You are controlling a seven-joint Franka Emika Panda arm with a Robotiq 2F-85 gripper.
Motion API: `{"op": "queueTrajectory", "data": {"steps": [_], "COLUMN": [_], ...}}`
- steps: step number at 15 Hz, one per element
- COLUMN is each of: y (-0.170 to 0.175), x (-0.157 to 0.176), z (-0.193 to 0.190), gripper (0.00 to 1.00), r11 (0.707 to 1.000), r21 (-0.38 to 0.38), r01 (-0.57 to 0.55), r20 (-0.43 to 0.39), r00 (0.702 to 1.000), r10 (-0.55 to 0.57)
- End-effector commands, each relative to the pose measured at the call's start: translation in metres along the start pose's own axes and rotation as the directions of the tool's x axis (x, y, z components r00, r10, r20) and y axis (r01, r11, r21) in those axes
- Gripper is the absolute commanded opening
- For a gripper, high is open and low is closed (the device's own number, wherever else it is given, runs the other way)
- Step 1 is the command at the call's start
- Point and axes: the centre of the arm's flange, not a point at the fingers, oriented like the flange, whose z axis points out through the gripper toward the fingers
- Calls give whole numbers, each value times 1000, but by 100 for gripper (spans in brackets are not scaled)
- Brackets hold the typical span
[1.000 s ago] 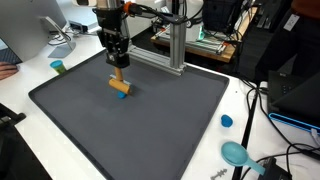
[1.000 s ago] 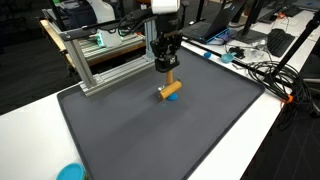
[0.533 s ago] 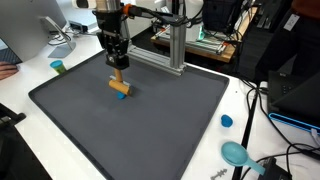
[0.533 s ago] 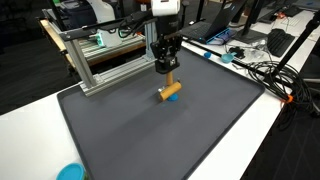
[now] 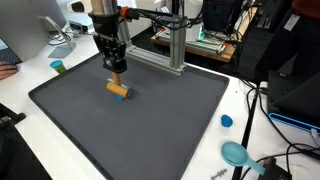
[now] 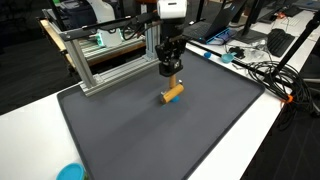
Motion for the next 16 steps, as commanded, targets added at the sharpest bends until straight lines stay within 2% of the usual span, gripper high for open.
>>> {"op": "queueTrajectory", "data": {"steps": [1, 5, 6, 11, 12, 13, 16], "y": [2, 10, 4, 6, 6, 7, 3], "x": [12, 11, 8, 9, 9, 13, 22], "z": [28, 31, 4, 6, 6, 9, 19], "gripper": [22, 22, 47, 47, 22, 22, 22], "r11": [1000, 998, 1000, 999, 999, 999, 1000], "r21": [-24, 13, 1, 5, 5, 15, -17], "r01": [-17, -62, -31, -41, -41, -37, -18], "r20": [75, 109, 58, 69, 70, 58, 69], "r00": [997, 992, 998, 997, 997, 998, 997], "r10": [19, 60, 31, 41, 41, 36, 19]}}
